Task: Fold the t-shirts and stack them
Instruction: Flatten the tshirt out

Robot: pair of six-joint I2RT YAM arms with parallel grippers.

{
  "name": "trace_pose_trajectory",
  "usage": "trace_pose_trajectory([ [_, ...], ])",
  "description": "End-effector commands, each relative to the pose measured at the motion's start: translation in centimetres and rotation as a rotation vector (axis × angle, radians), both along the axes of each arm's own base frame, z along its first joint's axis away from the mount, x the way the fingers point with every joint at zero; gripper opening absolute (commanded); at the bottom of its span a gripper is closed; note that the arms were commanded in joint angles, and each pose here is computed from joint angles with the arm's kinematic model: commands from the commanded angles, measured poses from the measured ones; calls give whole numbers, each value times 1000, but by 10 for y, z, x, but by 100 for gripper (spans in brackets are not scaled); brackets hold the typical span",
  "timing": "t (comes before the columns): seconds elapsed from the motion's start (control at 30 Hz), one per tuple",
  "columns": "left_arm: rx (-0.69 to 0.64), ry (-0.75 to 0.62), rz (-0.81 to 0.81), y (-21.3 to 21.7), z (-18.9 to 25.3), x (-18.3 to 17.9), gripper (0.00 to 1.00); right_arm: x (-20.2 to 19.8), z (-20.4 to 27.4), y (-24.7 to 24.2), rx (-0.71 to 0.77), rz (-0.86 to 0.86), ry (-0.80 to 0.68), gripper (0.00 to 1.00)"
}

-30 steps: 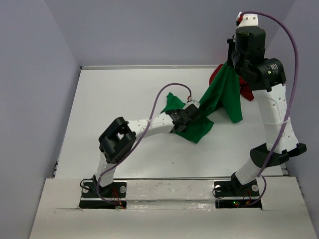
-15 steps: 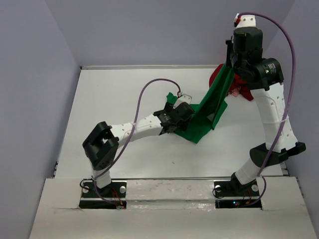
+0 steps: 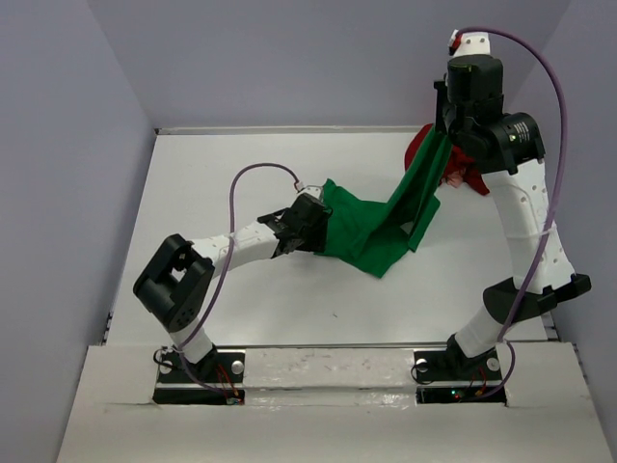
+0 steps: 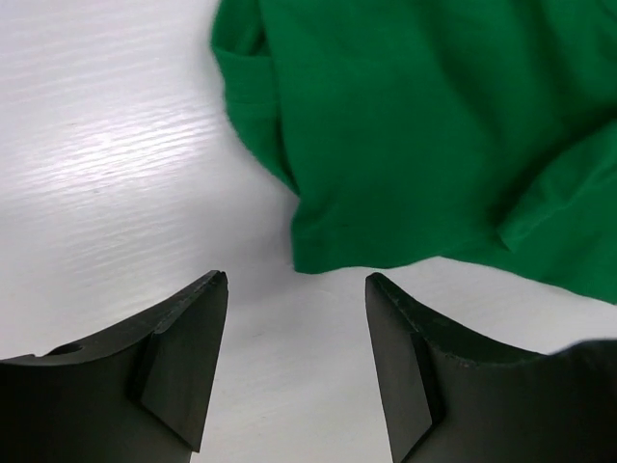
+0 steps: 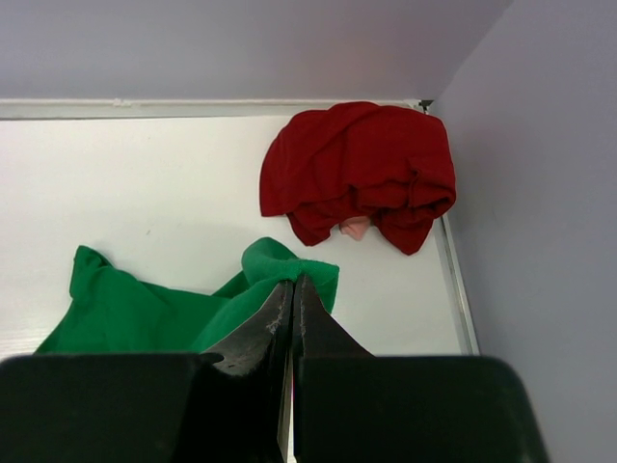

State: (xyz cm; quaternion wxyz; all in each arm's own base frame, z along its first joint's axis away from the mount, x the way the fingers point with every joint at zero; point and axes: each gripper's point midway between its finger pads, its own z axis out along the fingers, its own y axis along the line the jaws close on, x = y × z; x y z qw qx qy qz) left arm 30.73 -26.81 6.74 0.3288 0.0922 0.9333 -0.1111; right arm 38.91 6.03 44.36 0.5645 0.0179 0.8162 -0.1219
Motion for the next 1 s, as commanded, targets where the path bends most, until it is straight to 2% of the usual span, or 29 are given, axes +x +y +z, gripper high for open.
trace_pose_trajectory([
  [0.0,-219,-18,-102,-43,28,-4,68,-7,23,-1,23,8,-76,0],
  [0.1,-296,-4,-146,-56,33,-10,68,-7,22,-1,19,8,-71,0],
  [0.27,-328,36,-155,-61,23,-17,68,-8,22,3,23,20,-74,0],
  [0.67,-162,92,5,-21,-18,-13,68,-8,23,7,32,40,-75,0],
  [0.97,-110,150,59,-6,-46,-17,68,-9,25,7,34,43,-80,0],
])
